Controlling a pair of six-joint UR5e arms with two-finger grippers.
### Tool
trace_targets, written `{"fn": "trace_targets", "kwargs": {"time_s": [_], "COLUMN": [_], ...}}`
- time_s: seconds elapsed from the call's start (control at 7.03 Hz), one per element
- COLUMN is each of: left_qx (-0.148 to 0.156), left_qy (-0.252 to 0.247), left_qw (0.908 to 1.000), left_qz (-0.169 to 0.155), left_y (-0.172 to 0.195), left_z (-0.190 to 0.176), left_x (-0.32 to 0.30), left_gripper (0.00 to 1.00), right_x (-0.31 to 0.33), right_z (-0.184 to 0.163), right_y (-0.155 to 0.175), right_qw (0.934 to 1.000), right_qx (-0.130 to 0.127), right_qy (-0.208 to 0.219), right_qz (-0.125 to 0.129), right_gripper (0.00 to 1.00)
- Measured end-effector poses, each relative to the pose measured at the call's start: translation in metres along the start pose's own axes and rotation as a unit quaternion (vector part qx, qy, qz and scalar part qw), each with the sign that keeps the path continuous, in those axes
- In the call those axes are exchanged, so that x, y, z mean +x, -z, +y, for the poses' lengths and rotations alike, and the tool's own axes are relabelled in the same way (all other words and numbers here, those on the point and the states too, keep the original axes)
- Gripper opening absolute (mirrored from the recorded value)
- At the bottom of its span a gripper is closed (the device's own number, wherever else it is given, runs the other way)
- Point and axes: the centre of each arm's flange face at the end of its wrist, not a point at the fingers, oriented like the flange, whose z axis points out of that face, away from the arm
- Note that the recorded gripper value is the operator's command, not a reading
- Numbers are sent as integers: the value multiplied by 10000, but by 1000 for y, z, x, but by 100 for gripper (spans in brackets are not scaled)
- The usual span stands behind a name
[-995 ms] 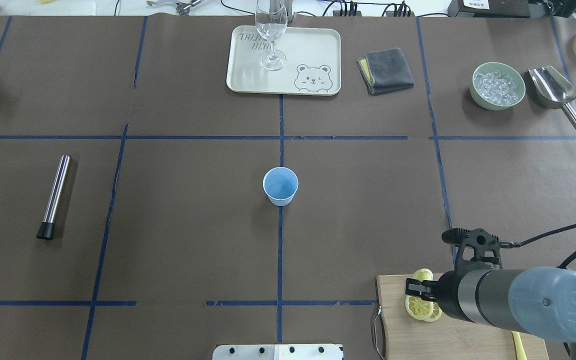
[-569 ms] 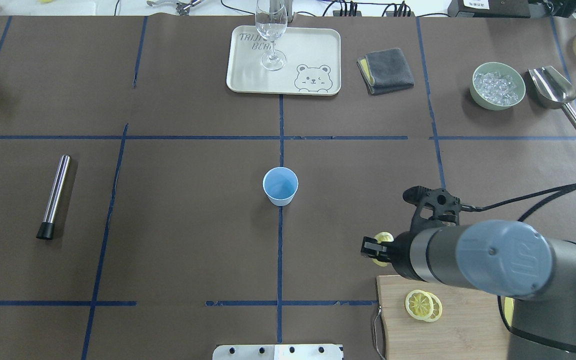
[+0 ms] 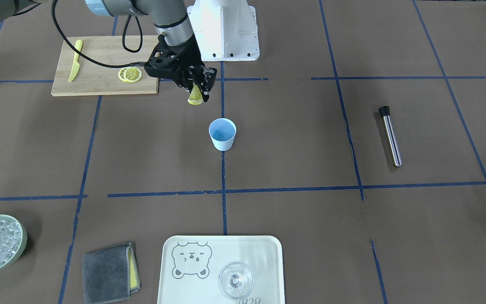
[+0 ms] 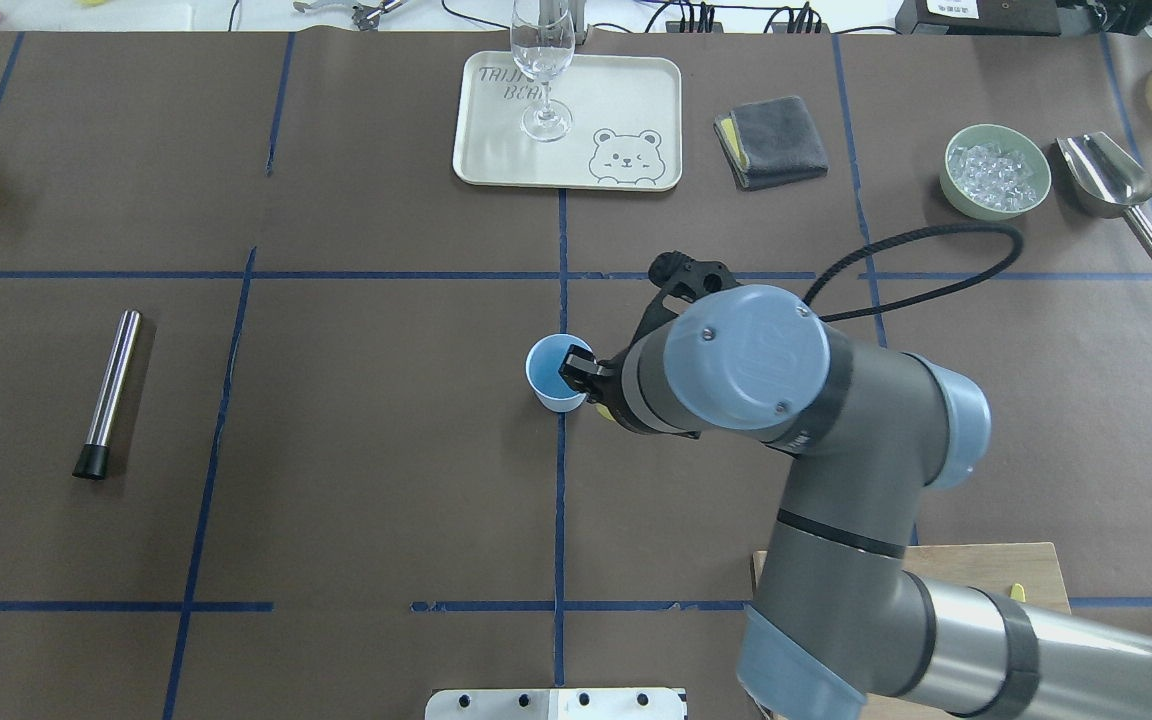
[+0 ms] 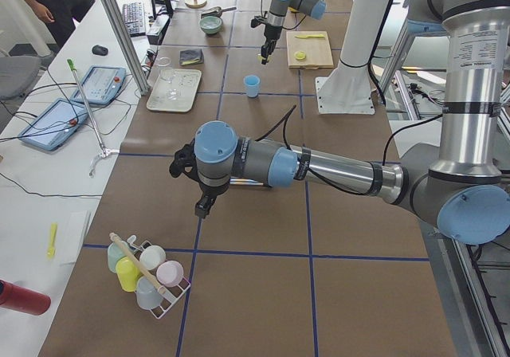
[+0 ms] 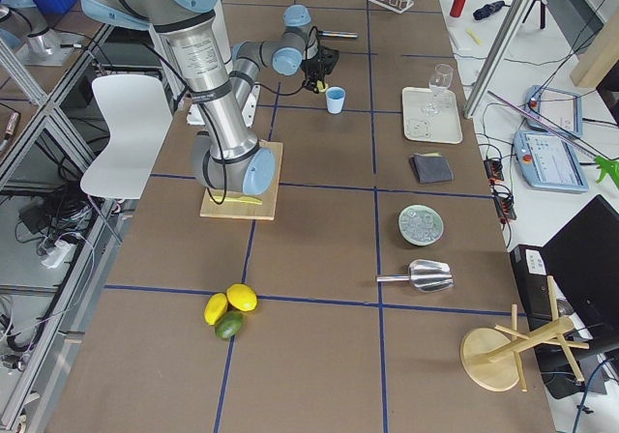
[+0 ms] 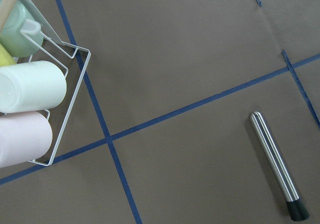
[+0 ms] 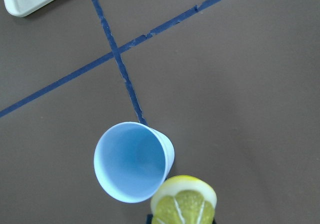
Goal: Squeeze lemon into cup
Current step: 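Carry the lemon slice with the right gripper over the blue cup, then lower the lemon slice into the blue cup and open the right gripper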
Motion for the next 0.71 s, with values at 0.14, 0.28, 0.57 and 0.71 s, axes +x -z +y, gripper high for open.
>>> {"fn": "trace_targets", "kwargs": {"time_s": [0.14, 0.28, 0.57, 0.71], "left_qx": [2, 3, 4, 5], "left_qy": [-2, -2, -4, -6], "left_qw": [10000, 10000, 10000, 10000], "left_qz": [0, -1, -1, -1], "left_y": [0, 0, 0, 0], "left_z": [0, 0, 0, 0], "left_x": [0, -1, -1, -1], "left_gripper": [100, 100, 100, 100], "right_x": [-19, -32, -43, -44], "right_z": [-3, -8, -13, -15], "right_y": [-16, -29, -45, -48], "right_qw": [9999, 9998, 9997, 9996], "right_qx": [43, 83, 123, 135], "right_qy": [-88, -143, -185, -193], "right_qz": [65, 91, 133, 156], "right_gripper": [29, 33, 40, 41]}}
